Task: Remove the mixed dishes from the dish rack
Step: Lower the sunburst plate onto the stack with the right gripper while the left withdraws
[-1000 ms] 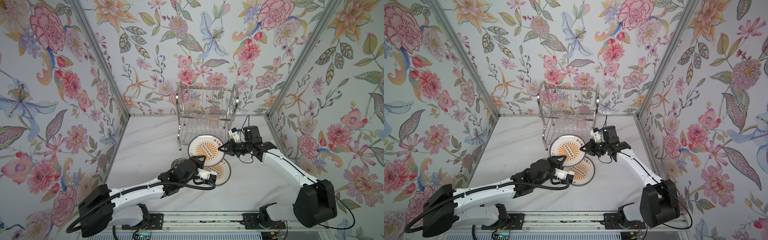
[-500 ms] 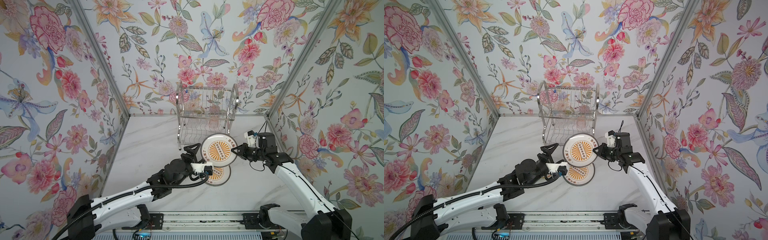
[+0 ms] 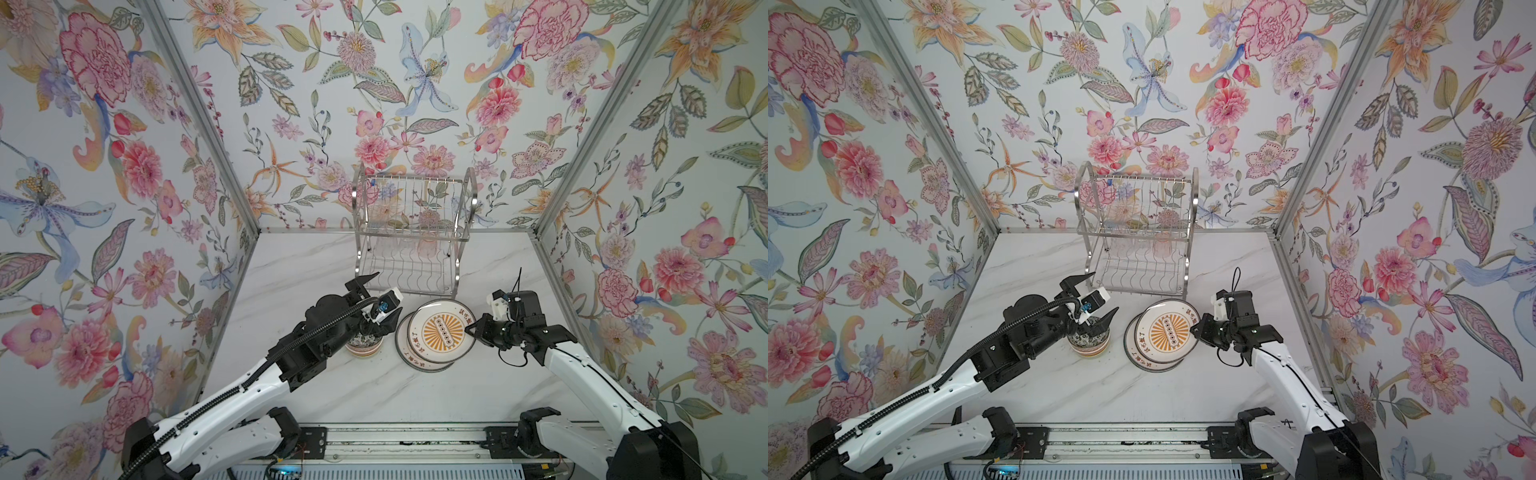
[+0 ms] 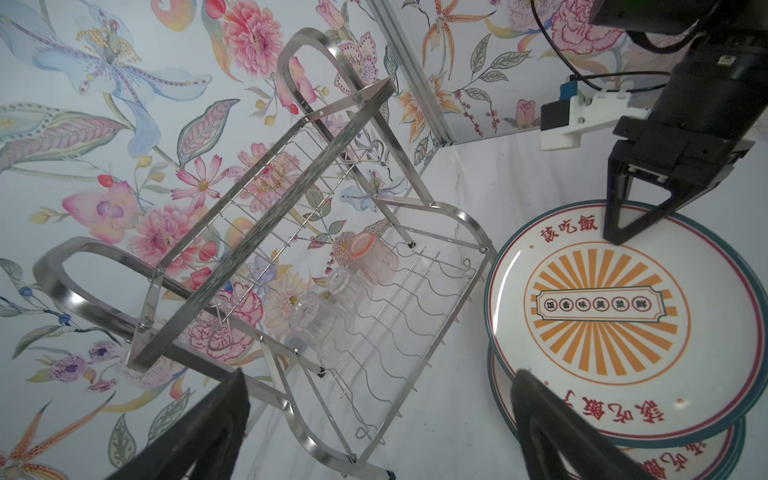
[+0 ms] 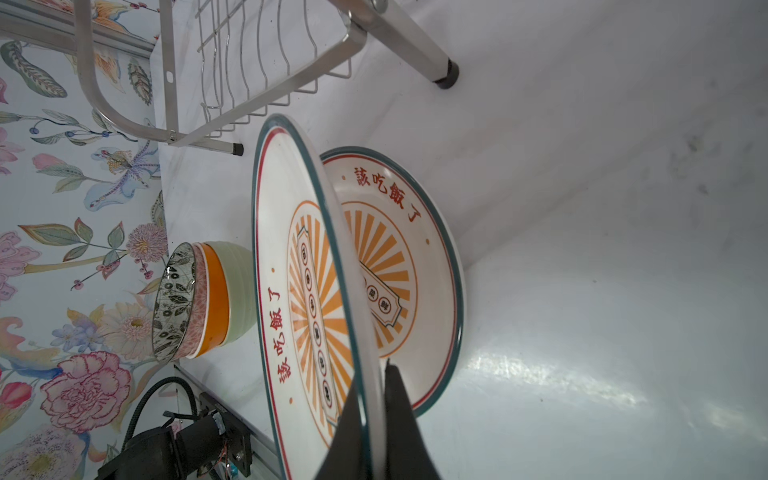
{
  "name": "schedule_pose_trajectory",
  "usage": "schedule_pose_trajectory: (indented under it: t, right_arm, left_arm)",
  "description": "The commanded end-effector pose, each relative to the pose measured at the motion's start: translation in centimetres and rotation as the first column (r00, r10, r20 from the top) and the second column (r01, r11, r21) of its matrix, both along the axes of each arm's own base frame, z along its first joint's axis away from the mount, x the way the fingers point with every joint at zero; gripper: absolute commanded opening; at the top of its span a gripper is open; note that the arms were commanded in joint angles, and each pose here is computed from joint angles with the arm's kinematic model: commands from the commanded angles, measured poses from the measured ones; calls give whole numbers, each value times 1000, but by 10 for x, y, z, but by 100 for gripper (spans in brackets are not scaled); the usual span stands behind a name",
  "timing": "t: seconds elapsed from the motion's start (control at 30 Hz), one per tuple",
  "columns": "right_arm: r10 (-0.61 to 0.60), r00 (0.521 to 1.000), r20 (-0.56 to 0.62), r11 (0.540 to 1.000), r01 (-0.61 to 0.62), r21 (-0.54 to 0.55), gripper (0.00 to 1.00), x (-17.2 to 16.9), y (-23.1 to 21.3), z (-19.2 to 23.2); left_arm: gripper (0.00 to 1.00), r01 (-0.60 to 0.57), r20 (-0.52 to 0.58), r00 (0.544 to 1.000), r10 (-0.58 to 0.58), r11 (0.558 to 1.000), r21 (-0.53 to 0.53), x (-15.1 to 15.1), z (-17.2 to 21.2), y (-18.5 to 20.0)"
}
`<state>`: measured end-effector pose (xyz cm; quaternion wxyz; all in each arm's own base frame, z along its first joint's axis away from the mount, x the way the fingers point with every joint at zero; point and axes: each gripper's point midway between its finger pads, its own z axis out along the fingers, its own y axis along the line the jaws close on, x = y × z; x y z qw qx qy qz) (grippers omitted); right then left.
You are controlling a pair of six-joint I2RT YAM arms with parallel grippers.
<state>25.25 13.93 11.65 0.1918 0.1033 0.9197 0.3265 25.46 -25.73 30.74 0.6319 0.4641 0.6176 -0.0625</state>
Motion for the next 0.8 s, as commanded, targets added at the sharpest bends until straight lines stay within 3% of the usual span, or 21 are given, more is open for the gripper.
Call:
schedule_pose_trajectory:
  t: [0.0, 0.23, 0.47, 0.77]
  right_arm:
    - [-6, 998, 63, 999, 3, 44, 0, 14, 8, 7]
    - [2, 1000, 22, 997, -3, 78, 0, 13, 14, -13]
    - [20, 1000, -12, 996, -19, 85, 0, 13, 18, -27]
    - [31, 999, -44, 995, -27, 96, 12, 9, 22, -41]
  left_arm:
    - [99, 29, -175, 984, -38, 998, -51, -5, -11, -3]
    - [99, -77, -284, 957, 54, 994, -72, 12, -28, 10]
    - [99, -236, -303, 932, 198, 967, -96, 42, -24, 32]
    - [97, -385, -374, 864, 336, 921, -62, 78, -43, 54]
